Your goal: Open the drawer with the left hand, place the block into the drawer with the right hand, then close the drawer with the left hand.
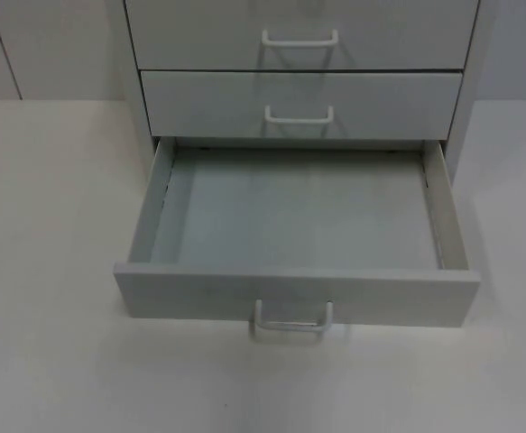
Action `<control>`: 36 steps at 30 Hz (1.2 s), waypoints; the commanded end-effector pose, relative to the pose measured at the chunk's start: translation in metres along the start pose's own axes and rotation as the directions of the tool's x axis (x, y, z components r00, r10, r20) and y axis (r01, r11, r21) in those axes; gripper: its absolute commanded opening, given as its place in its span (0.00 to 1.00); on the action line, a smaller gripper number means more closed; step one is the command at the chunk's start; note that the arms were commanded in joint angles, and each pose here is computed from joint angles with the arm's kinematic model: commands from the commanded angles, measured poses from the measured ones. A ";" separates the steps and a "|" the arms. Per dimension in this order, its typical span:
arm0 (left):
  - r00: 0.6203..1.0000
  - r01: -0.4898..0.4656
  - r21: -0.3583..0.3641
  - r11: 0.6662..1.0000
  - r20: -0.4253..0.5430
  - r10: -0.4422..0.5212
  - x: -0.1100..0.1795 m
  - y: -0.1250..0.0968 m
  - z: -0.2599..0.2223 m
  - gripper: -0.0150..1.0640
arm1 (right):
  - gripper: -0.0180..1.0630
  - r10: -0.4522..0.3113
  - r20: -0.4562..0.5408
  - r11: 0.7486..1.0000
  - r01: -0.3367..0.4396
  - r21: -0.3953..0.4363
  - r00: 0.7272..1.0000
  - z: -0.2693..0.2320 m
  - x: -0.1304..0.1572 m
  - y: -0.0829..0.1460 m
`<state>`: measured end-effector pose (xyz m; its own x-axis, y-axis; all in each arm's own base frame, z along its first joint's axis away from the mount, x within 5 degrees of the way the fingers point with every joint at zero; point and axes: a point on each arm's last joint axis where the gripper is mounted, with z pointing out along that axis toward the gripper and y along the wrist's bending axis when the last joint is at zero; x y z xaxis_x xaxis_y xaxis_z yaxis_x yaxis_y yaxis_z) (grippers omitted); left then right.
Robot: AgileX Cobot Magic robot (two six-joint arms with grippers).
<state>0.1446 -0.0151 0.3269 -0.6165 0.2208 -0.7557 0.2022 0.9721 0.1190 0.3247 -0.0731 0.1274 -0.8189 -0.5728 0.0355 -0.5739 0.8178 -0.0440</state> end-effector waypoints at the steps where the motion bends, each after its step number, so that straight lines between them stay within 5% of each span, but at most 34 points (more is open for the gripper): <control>1: 1.000 0.004 0.010 1.000 0.013 -0.004 -0.001 -0.001 -0.001 0.96 | 0.37 0.017 -0.011 1.000 -0.017 -0.006 1.000 0.000 0.002 -0.001; 2: 1.000 0.004 0.010 1.000 0.013 -0.004 -0.001 -0.001 -0.001 0.96 | 0.37 0.017 -0.011 1.000 -0.017 -0.006 1.000 0.000 0.002 -0.001; 6: 1.000 0.004 0.010 1.000 0.013 -0.004 -0.001 -0.001 -0.001 0.96 | 0.02 -0.004 -0.006 1.000 0.004 0.027 1.000 -0.012 0.003 -0.001; 13: 1.000 0.004 0.010 1.000 0.013 -0.004 -0.001 -0.001 -0.001 0.96 | 0.02 -0.006 0.094 0.992 -0.006 0.123 0.996 -0.058 0.006 0.004; 17: 1.000 0.005 0.011 1.000 0.015 -0.005 -0.001 -0.002 -0.001 0.96 | 0.02 0.073 0.236 0.990 -0.098 0.098 0.969 -0.102 0.012 0.020; 20: 1.000 0.007 0.013 1.000 0.015 -0.007 -0.001 -0.002 -0.001 0.96 | 0.02 0.217 0.348 0.974 -0.226 -0.013 0.912 -0.134 0.015 0.042; 23: 1.000 0.008 0.014 1.000 0.013 -0.008 -0.001 -0.002 -0.001 0.96 | 0.02 0.285 0.352 0.956 -0.292 -0.034 0.891 -0.150 0.016 0.059; 27: 1.000 0.009 0.016 1.000 0.011 -0.009 0.000 -0.002 -0.001 0.96 | 0.02 0.399 0.292 0.903 -0.427 0.037 0.869 -0.168 0.014 0.093; 30: 1.000 0.008 0.014 1.000 0.013 -0.008 -0.001 -0.002 -0.001 0.96 | 0.02 0.412 0.299 0.886 -0.455 0.089 0.861 -0.174 0.008 0.113; 36: 1.000 0.008 0.014 1.000 0.013 -0.008 -0.001 -0.002 -0.001 0.96 | 0.02 0.337 0.371 0.918 -0.390 0.074 0.865 -0.179 -0.013 0.147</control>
<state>0.1449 -0.0151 0.3271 -0.6136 0.2205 -0.7582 0.2018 0.9721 0.1194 0.2532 0.0534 0.2938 -0.9228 -0.2372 -0.3036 -0.2048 0.9695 -0.1348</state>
